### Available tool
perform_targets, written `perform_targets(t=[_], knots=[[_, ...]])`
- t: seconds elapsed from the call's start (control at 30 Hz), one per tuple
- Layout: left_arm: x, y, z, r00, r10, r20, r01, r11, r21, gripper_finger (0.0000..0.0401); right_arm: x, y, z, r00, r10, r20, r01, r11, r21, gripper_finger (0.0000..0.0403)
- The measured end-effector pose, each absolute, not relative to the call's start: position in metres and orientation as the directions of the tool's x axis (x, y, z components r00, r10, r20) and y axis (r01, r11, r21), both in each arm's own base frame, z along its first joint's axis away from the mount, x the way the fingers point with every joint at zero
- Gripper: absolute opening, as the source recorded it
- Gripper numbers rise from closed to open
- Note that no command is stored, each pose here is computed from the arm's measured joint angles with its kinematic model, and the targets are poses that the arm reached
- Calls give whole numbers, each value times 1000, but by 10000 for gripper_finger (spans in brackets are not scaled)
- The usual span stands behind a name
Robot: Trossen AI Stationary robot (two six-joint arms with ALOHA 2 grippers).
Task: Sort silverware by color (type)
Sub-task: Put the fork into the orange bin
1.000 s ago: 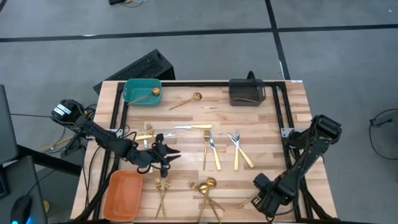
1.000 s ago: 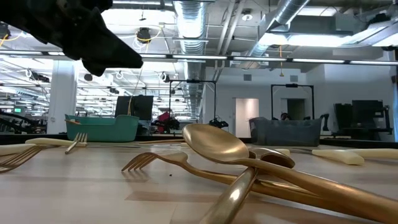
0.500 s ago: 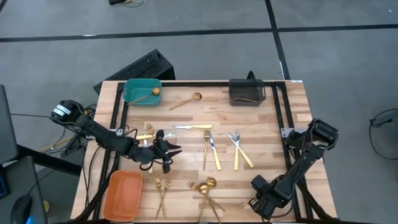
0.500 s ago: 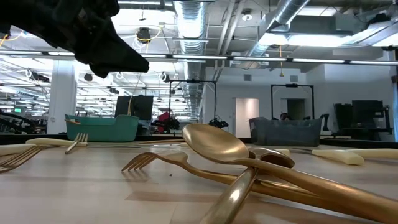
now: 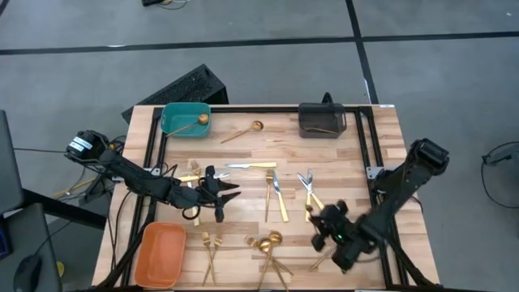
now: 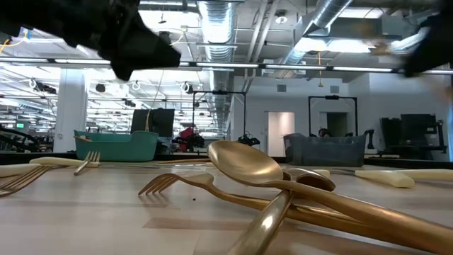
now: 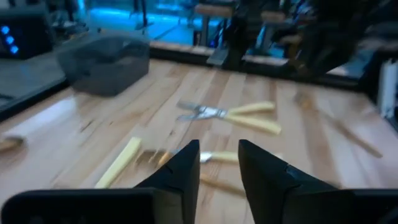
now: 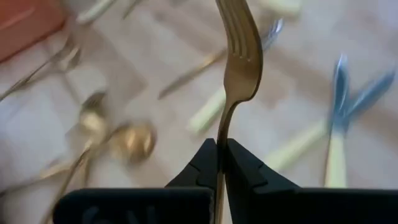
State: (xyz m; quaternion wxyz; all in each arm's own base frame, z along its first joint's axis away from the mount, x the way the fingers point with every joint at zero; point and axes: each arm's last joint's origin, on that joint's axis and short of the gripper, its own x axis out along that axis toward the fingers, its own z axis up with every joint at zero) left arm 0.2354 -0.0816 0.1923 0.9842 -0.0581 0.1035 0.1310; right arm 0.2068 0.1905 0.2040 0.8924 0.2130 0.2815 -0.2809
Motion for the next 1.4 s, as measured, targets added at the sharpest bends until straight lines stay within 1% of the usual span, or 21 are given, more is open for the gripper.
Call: perform_targets(t=[0.13,0.23,0.3,0.4,0.5,0.63,0.77,0.87,0.97,1.03,1.1,1.2,1.3,1.4], knots=[[237,-81,198,960,219,-175,-234,970,-71,133,237,159,204,711,-471,-521,619,772,146,32],[239,-78,198,958,231,-172,-246,967,-70,158,264,135,214,774,-473,-421,571,809,142,32],[240,-75,198,958,230,-168,-246,967,-75,172,281,121,223,848,-402,-345,478,862,171,32],[241,-74,200,969,195,-153,-207,976,-70,183,300,100,237,958,-232,-172,266,939,220,32],[242,-75,204,978,165,-124,-177,981,-85,184,307,82,245,989,-139,-56,146,974,174,32],[242,-76,208,986,143,-82,-152,982,-111,185,310,71,250,994,-107,5,106,990,90,32],[244,-74,213,988,151,-41,-154,983,-100,185,318,67,254,996,-36,87,31,997,67,32],[254,-74,214,986,165,-7,-165,983,-81,185,329,66,248,997,22,80,-26,999,42,32],[274,-77,216,987,162,12,-162,986,-42,185,340,65,251,995,39,95,-43,998,40,32],[283,-79,213,986,166,-23,-166,986,-6,185,346,65,250,995,40,88,-44,998,38,32],[291,-82,215,985,169,-38,-169,986,2,181,347,66,248,997,41,68,-43,998,36,32],[293,-83,218,969,240,-56,-242,970,-15,159,346,67,249,997,44,66,-47,998,43,32],[289,-87,222,961,270,-59,-270,963,-1,115,344,70,250,998,30,55,-33,999,39,32],[286,-93,228,972,233,-39,-232,972,30,54,344,71,251,997,34,63,-36,998,41,32]])
